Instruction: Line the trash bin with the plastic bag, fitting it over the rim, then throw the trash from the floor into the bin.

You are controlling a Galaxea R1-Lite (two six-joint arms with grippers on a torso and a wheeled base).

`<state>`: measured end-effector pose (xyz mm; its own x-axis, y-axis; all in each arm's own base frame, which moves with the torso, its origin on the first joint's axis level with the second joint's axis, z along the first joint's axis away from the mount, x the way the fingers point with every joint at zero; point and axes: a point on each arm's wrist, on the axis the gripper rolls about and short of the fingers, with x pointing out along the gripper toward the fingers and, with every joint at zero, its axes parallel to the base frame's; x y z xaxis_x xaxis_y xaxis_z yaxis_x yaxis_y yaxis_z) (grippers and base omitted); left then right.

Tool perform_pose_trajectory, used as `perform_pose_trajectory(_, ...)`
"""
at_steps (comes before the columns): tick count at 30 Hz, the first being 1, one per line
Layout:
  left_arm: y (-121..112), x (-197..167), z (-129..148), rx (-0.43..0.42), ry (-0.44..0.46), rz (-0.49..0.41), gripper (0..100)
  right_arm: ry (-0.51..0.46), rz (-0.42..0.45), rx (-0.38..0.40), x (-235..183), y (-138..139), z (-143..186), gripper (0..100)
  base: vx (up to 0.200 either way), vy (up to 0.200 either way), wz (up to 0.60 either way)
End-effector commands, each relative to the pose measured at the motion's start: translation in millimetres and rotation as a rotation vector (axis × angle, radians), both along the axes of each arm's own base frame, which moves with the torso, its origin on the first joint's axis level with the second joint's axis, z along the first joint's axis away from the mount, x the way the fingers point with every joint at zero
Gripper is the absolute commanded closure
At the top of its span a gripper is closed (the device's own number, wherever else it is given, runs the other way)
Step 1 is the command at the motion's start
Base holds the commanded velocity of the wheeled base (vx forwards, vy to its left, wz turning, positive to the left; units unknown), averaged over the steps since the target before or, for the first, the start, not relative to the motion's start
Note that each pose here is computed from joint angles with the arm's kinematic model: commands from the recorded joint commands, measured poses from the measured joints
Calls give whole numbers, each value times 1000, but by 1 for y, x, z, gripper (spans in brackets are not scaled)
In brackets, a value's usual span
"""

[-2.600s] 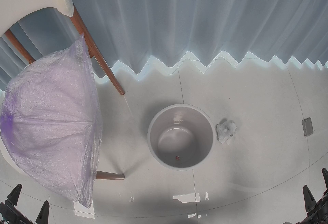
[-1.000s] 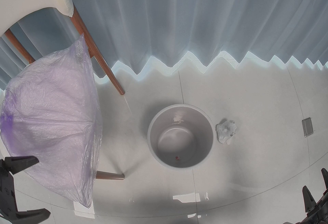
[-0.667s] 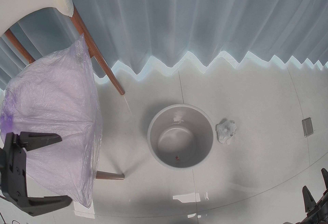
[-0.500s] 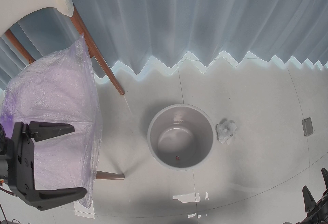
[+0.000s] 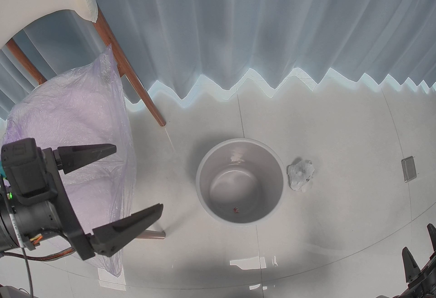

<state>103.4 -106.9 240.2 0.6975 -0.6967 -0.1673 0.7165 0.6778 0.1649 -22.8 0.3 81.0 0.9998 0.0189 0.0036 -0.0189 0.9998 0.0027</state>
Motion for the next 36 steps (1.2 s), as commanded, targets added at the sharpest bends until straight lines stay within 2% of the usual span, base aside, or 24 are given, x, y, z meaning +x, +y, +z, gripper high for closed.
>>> perform_pose_trajectory(1,-37,3,2,69,-13,108,0,1,1,0,0,0,-5,0,0,0,0)
perform_pose_trajectory(3,-45,12,4,98,-37,265,0,1,1,0,0,0,-5,0,0,0,0)
perform_pose_trajectory(6,-46,16,7,120,-58,398,0,1,1,0,0,0,-5,0,0,0,0)
perform_pose_trajectory(8,-46,20,5,165,-83,561,0,1,1,0,0,0,-5,0,0,0,0)
perform_pose_trajectory(10,-48,23,3,196,-94,619,0,1,1,0,0,0,-5,0,0,0,0)
perform_pose_trajectory(18,-53,43,1,348,-145,673,0,1,1,0,0,0,-5,0,0,0,0)
perform_pose_trajectory(25,-68,57,-4,423,-145,713,0,1,1,0,0,0,-5,0,0,0,0)
perform_pose_trajectory(26,-71,63,-7,466,-151,723,0,1,1,0,0,0,-5,0,0,0,0)
perform_pose_trajectory(28,-72,69,-9,498,-155,740,0,1,1,0,0,0,-5,0,0,0,0)
perform_pose_trajectory(32,-76,79,-17,535,-140,753,0,1,1,0,0,0,-5,0,0,0,0)
perform_pose_trajectory(36,-68,91,-22,578,-114,798,0,1,1,0,0,0,-5,0,0,0,0)
